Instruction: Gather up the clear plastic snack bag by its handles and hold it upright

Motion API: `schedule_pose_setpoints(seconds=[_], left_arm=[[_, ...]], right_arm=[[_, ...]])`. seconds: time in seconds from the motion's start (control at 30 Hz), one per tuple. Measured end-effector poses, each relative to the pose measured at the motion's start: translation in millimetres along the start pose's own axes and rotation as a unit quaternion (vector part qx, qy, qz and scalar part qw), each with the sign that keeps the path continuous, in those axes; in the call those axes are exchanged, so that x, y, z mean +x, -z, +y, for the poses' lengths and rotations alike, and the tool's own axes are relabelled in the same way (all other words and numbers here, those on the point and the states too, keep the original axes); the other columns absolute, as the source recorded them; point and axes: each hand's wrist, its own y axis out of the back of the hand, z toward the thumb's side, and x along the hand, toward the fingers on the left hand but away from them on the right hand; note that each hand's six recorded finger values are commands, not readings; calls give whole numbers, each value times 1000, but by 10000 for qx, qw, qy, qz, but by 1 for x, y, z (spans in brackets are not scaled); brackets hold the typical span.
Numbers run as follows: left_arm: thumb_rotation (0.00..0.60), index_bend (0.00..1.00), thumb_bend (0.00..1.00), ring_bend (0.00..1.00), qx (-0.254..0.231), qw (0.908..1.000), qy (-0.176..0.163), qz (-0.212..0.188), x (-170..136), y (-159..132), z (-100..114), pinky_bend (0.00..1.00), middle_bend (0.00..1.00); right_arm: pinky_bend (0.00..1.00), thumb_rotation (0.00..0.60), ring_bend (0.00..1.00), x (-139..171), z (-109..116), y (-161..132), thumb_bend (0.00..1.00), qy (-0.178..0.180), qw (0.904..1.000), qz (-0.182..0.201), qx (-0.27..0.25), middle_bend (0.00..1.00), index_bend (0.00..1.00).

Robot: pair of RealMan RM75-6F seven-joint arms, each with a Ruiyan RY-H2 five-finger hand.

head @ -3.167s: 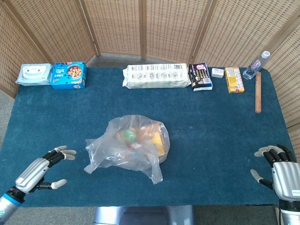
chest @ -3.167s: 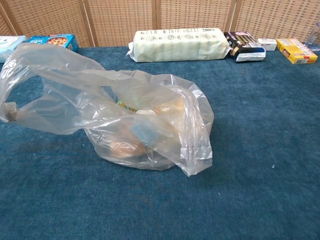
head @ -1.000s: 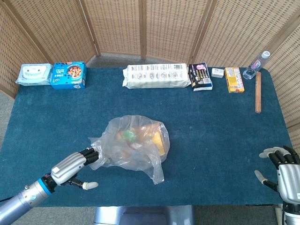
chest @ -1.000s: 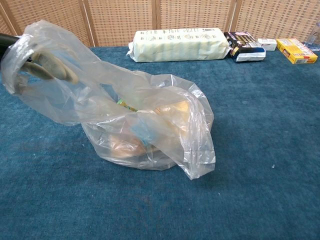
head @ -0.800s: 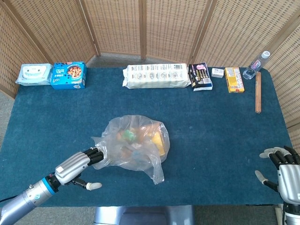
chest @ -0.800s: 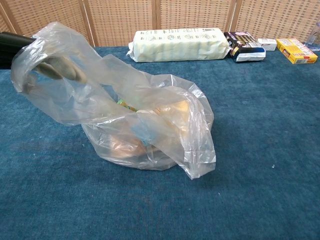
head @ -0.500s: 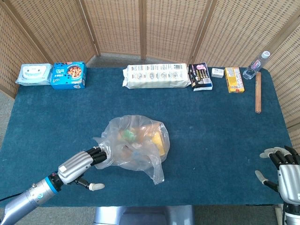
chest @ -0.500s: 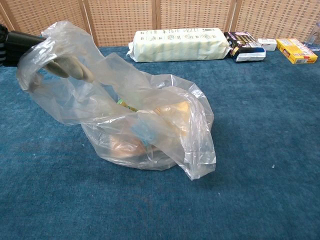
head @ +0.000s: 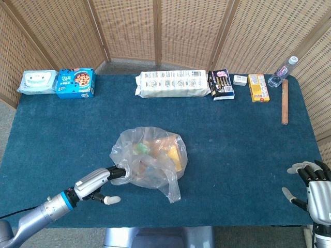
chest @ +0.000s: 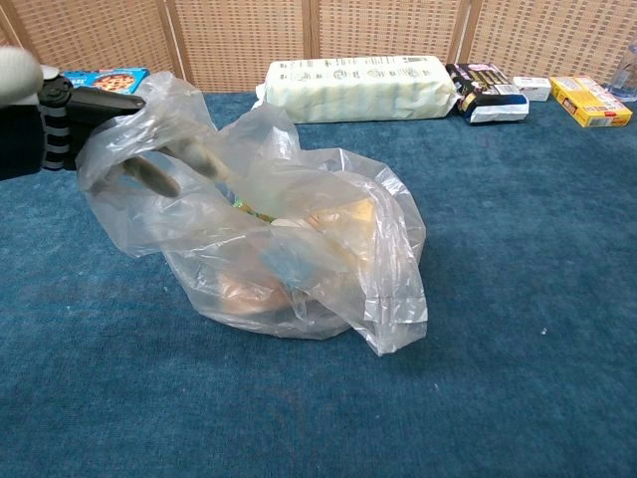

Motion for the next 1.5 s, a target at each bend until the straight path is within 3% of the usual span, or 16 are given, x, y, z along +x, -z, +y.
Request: schedule_pose_setpoints(seconds=[0.2,0.4,0.5,0.6,0.63,0.8,1.03,1.23,1.33,1.5], left_arm=[[0,235,97,122,-1016,9946,220,-46,14,-2,-1,288,194],[0,235,97,158,-2185,9746,489,-40,29,-5,-3,326,194],[0,235,102,164,-2877,9558,605,-49,34,-7,-4,333,194],[0,235,107,165,-3576,9313,688,-109,38,-9,-2,333,195],[0,235,107,165,-3879,9188,709,-166,39,-10,1,333,195],[0,235,109,174,-4542,8874,617,-502,36,-14,19,335,200],[0,235,108,198,-5405,8342,324,-1043,19,-14,52,354,217],[0,235,110,239,-5925,7941,75,-1352,6,-7,73,395,229],[0,235,110,239,-6034,7870,-6,-1289,4,2,76,398,229],[0,235,110,239,-6007,7938,14,-946,7,13,67,389,229]], right_arm=[[153,600,275,-1,-1,-1,204,5,10000,24,-4,365,408],[149,600,274,0,0,-1,203,20,10000,8,-14,365,408],[148,600,275,0,1,0,203,28,10000,1,-12,365,408],[148,600,275,0,1,0,203,26,10000,0,-8,365,408],[148,600,275,0,1,0,203,25,10000,0,-8,365,408],[148,600,275,-1,-1,0,204,3,10000,12,-23,365,408],[148,600,275,-3,-3,-3,203,-11,10000,52,-33,365,408],[148,600,275,-3,-3,-3,203,-14,10000,55,-37,365,408],[148,600,274,-3,-3,-3,203,-17,10000,44,-36,365,408],[148,600,275,-4,-3,-2,203,-3,10000,39,-34,365,408]])
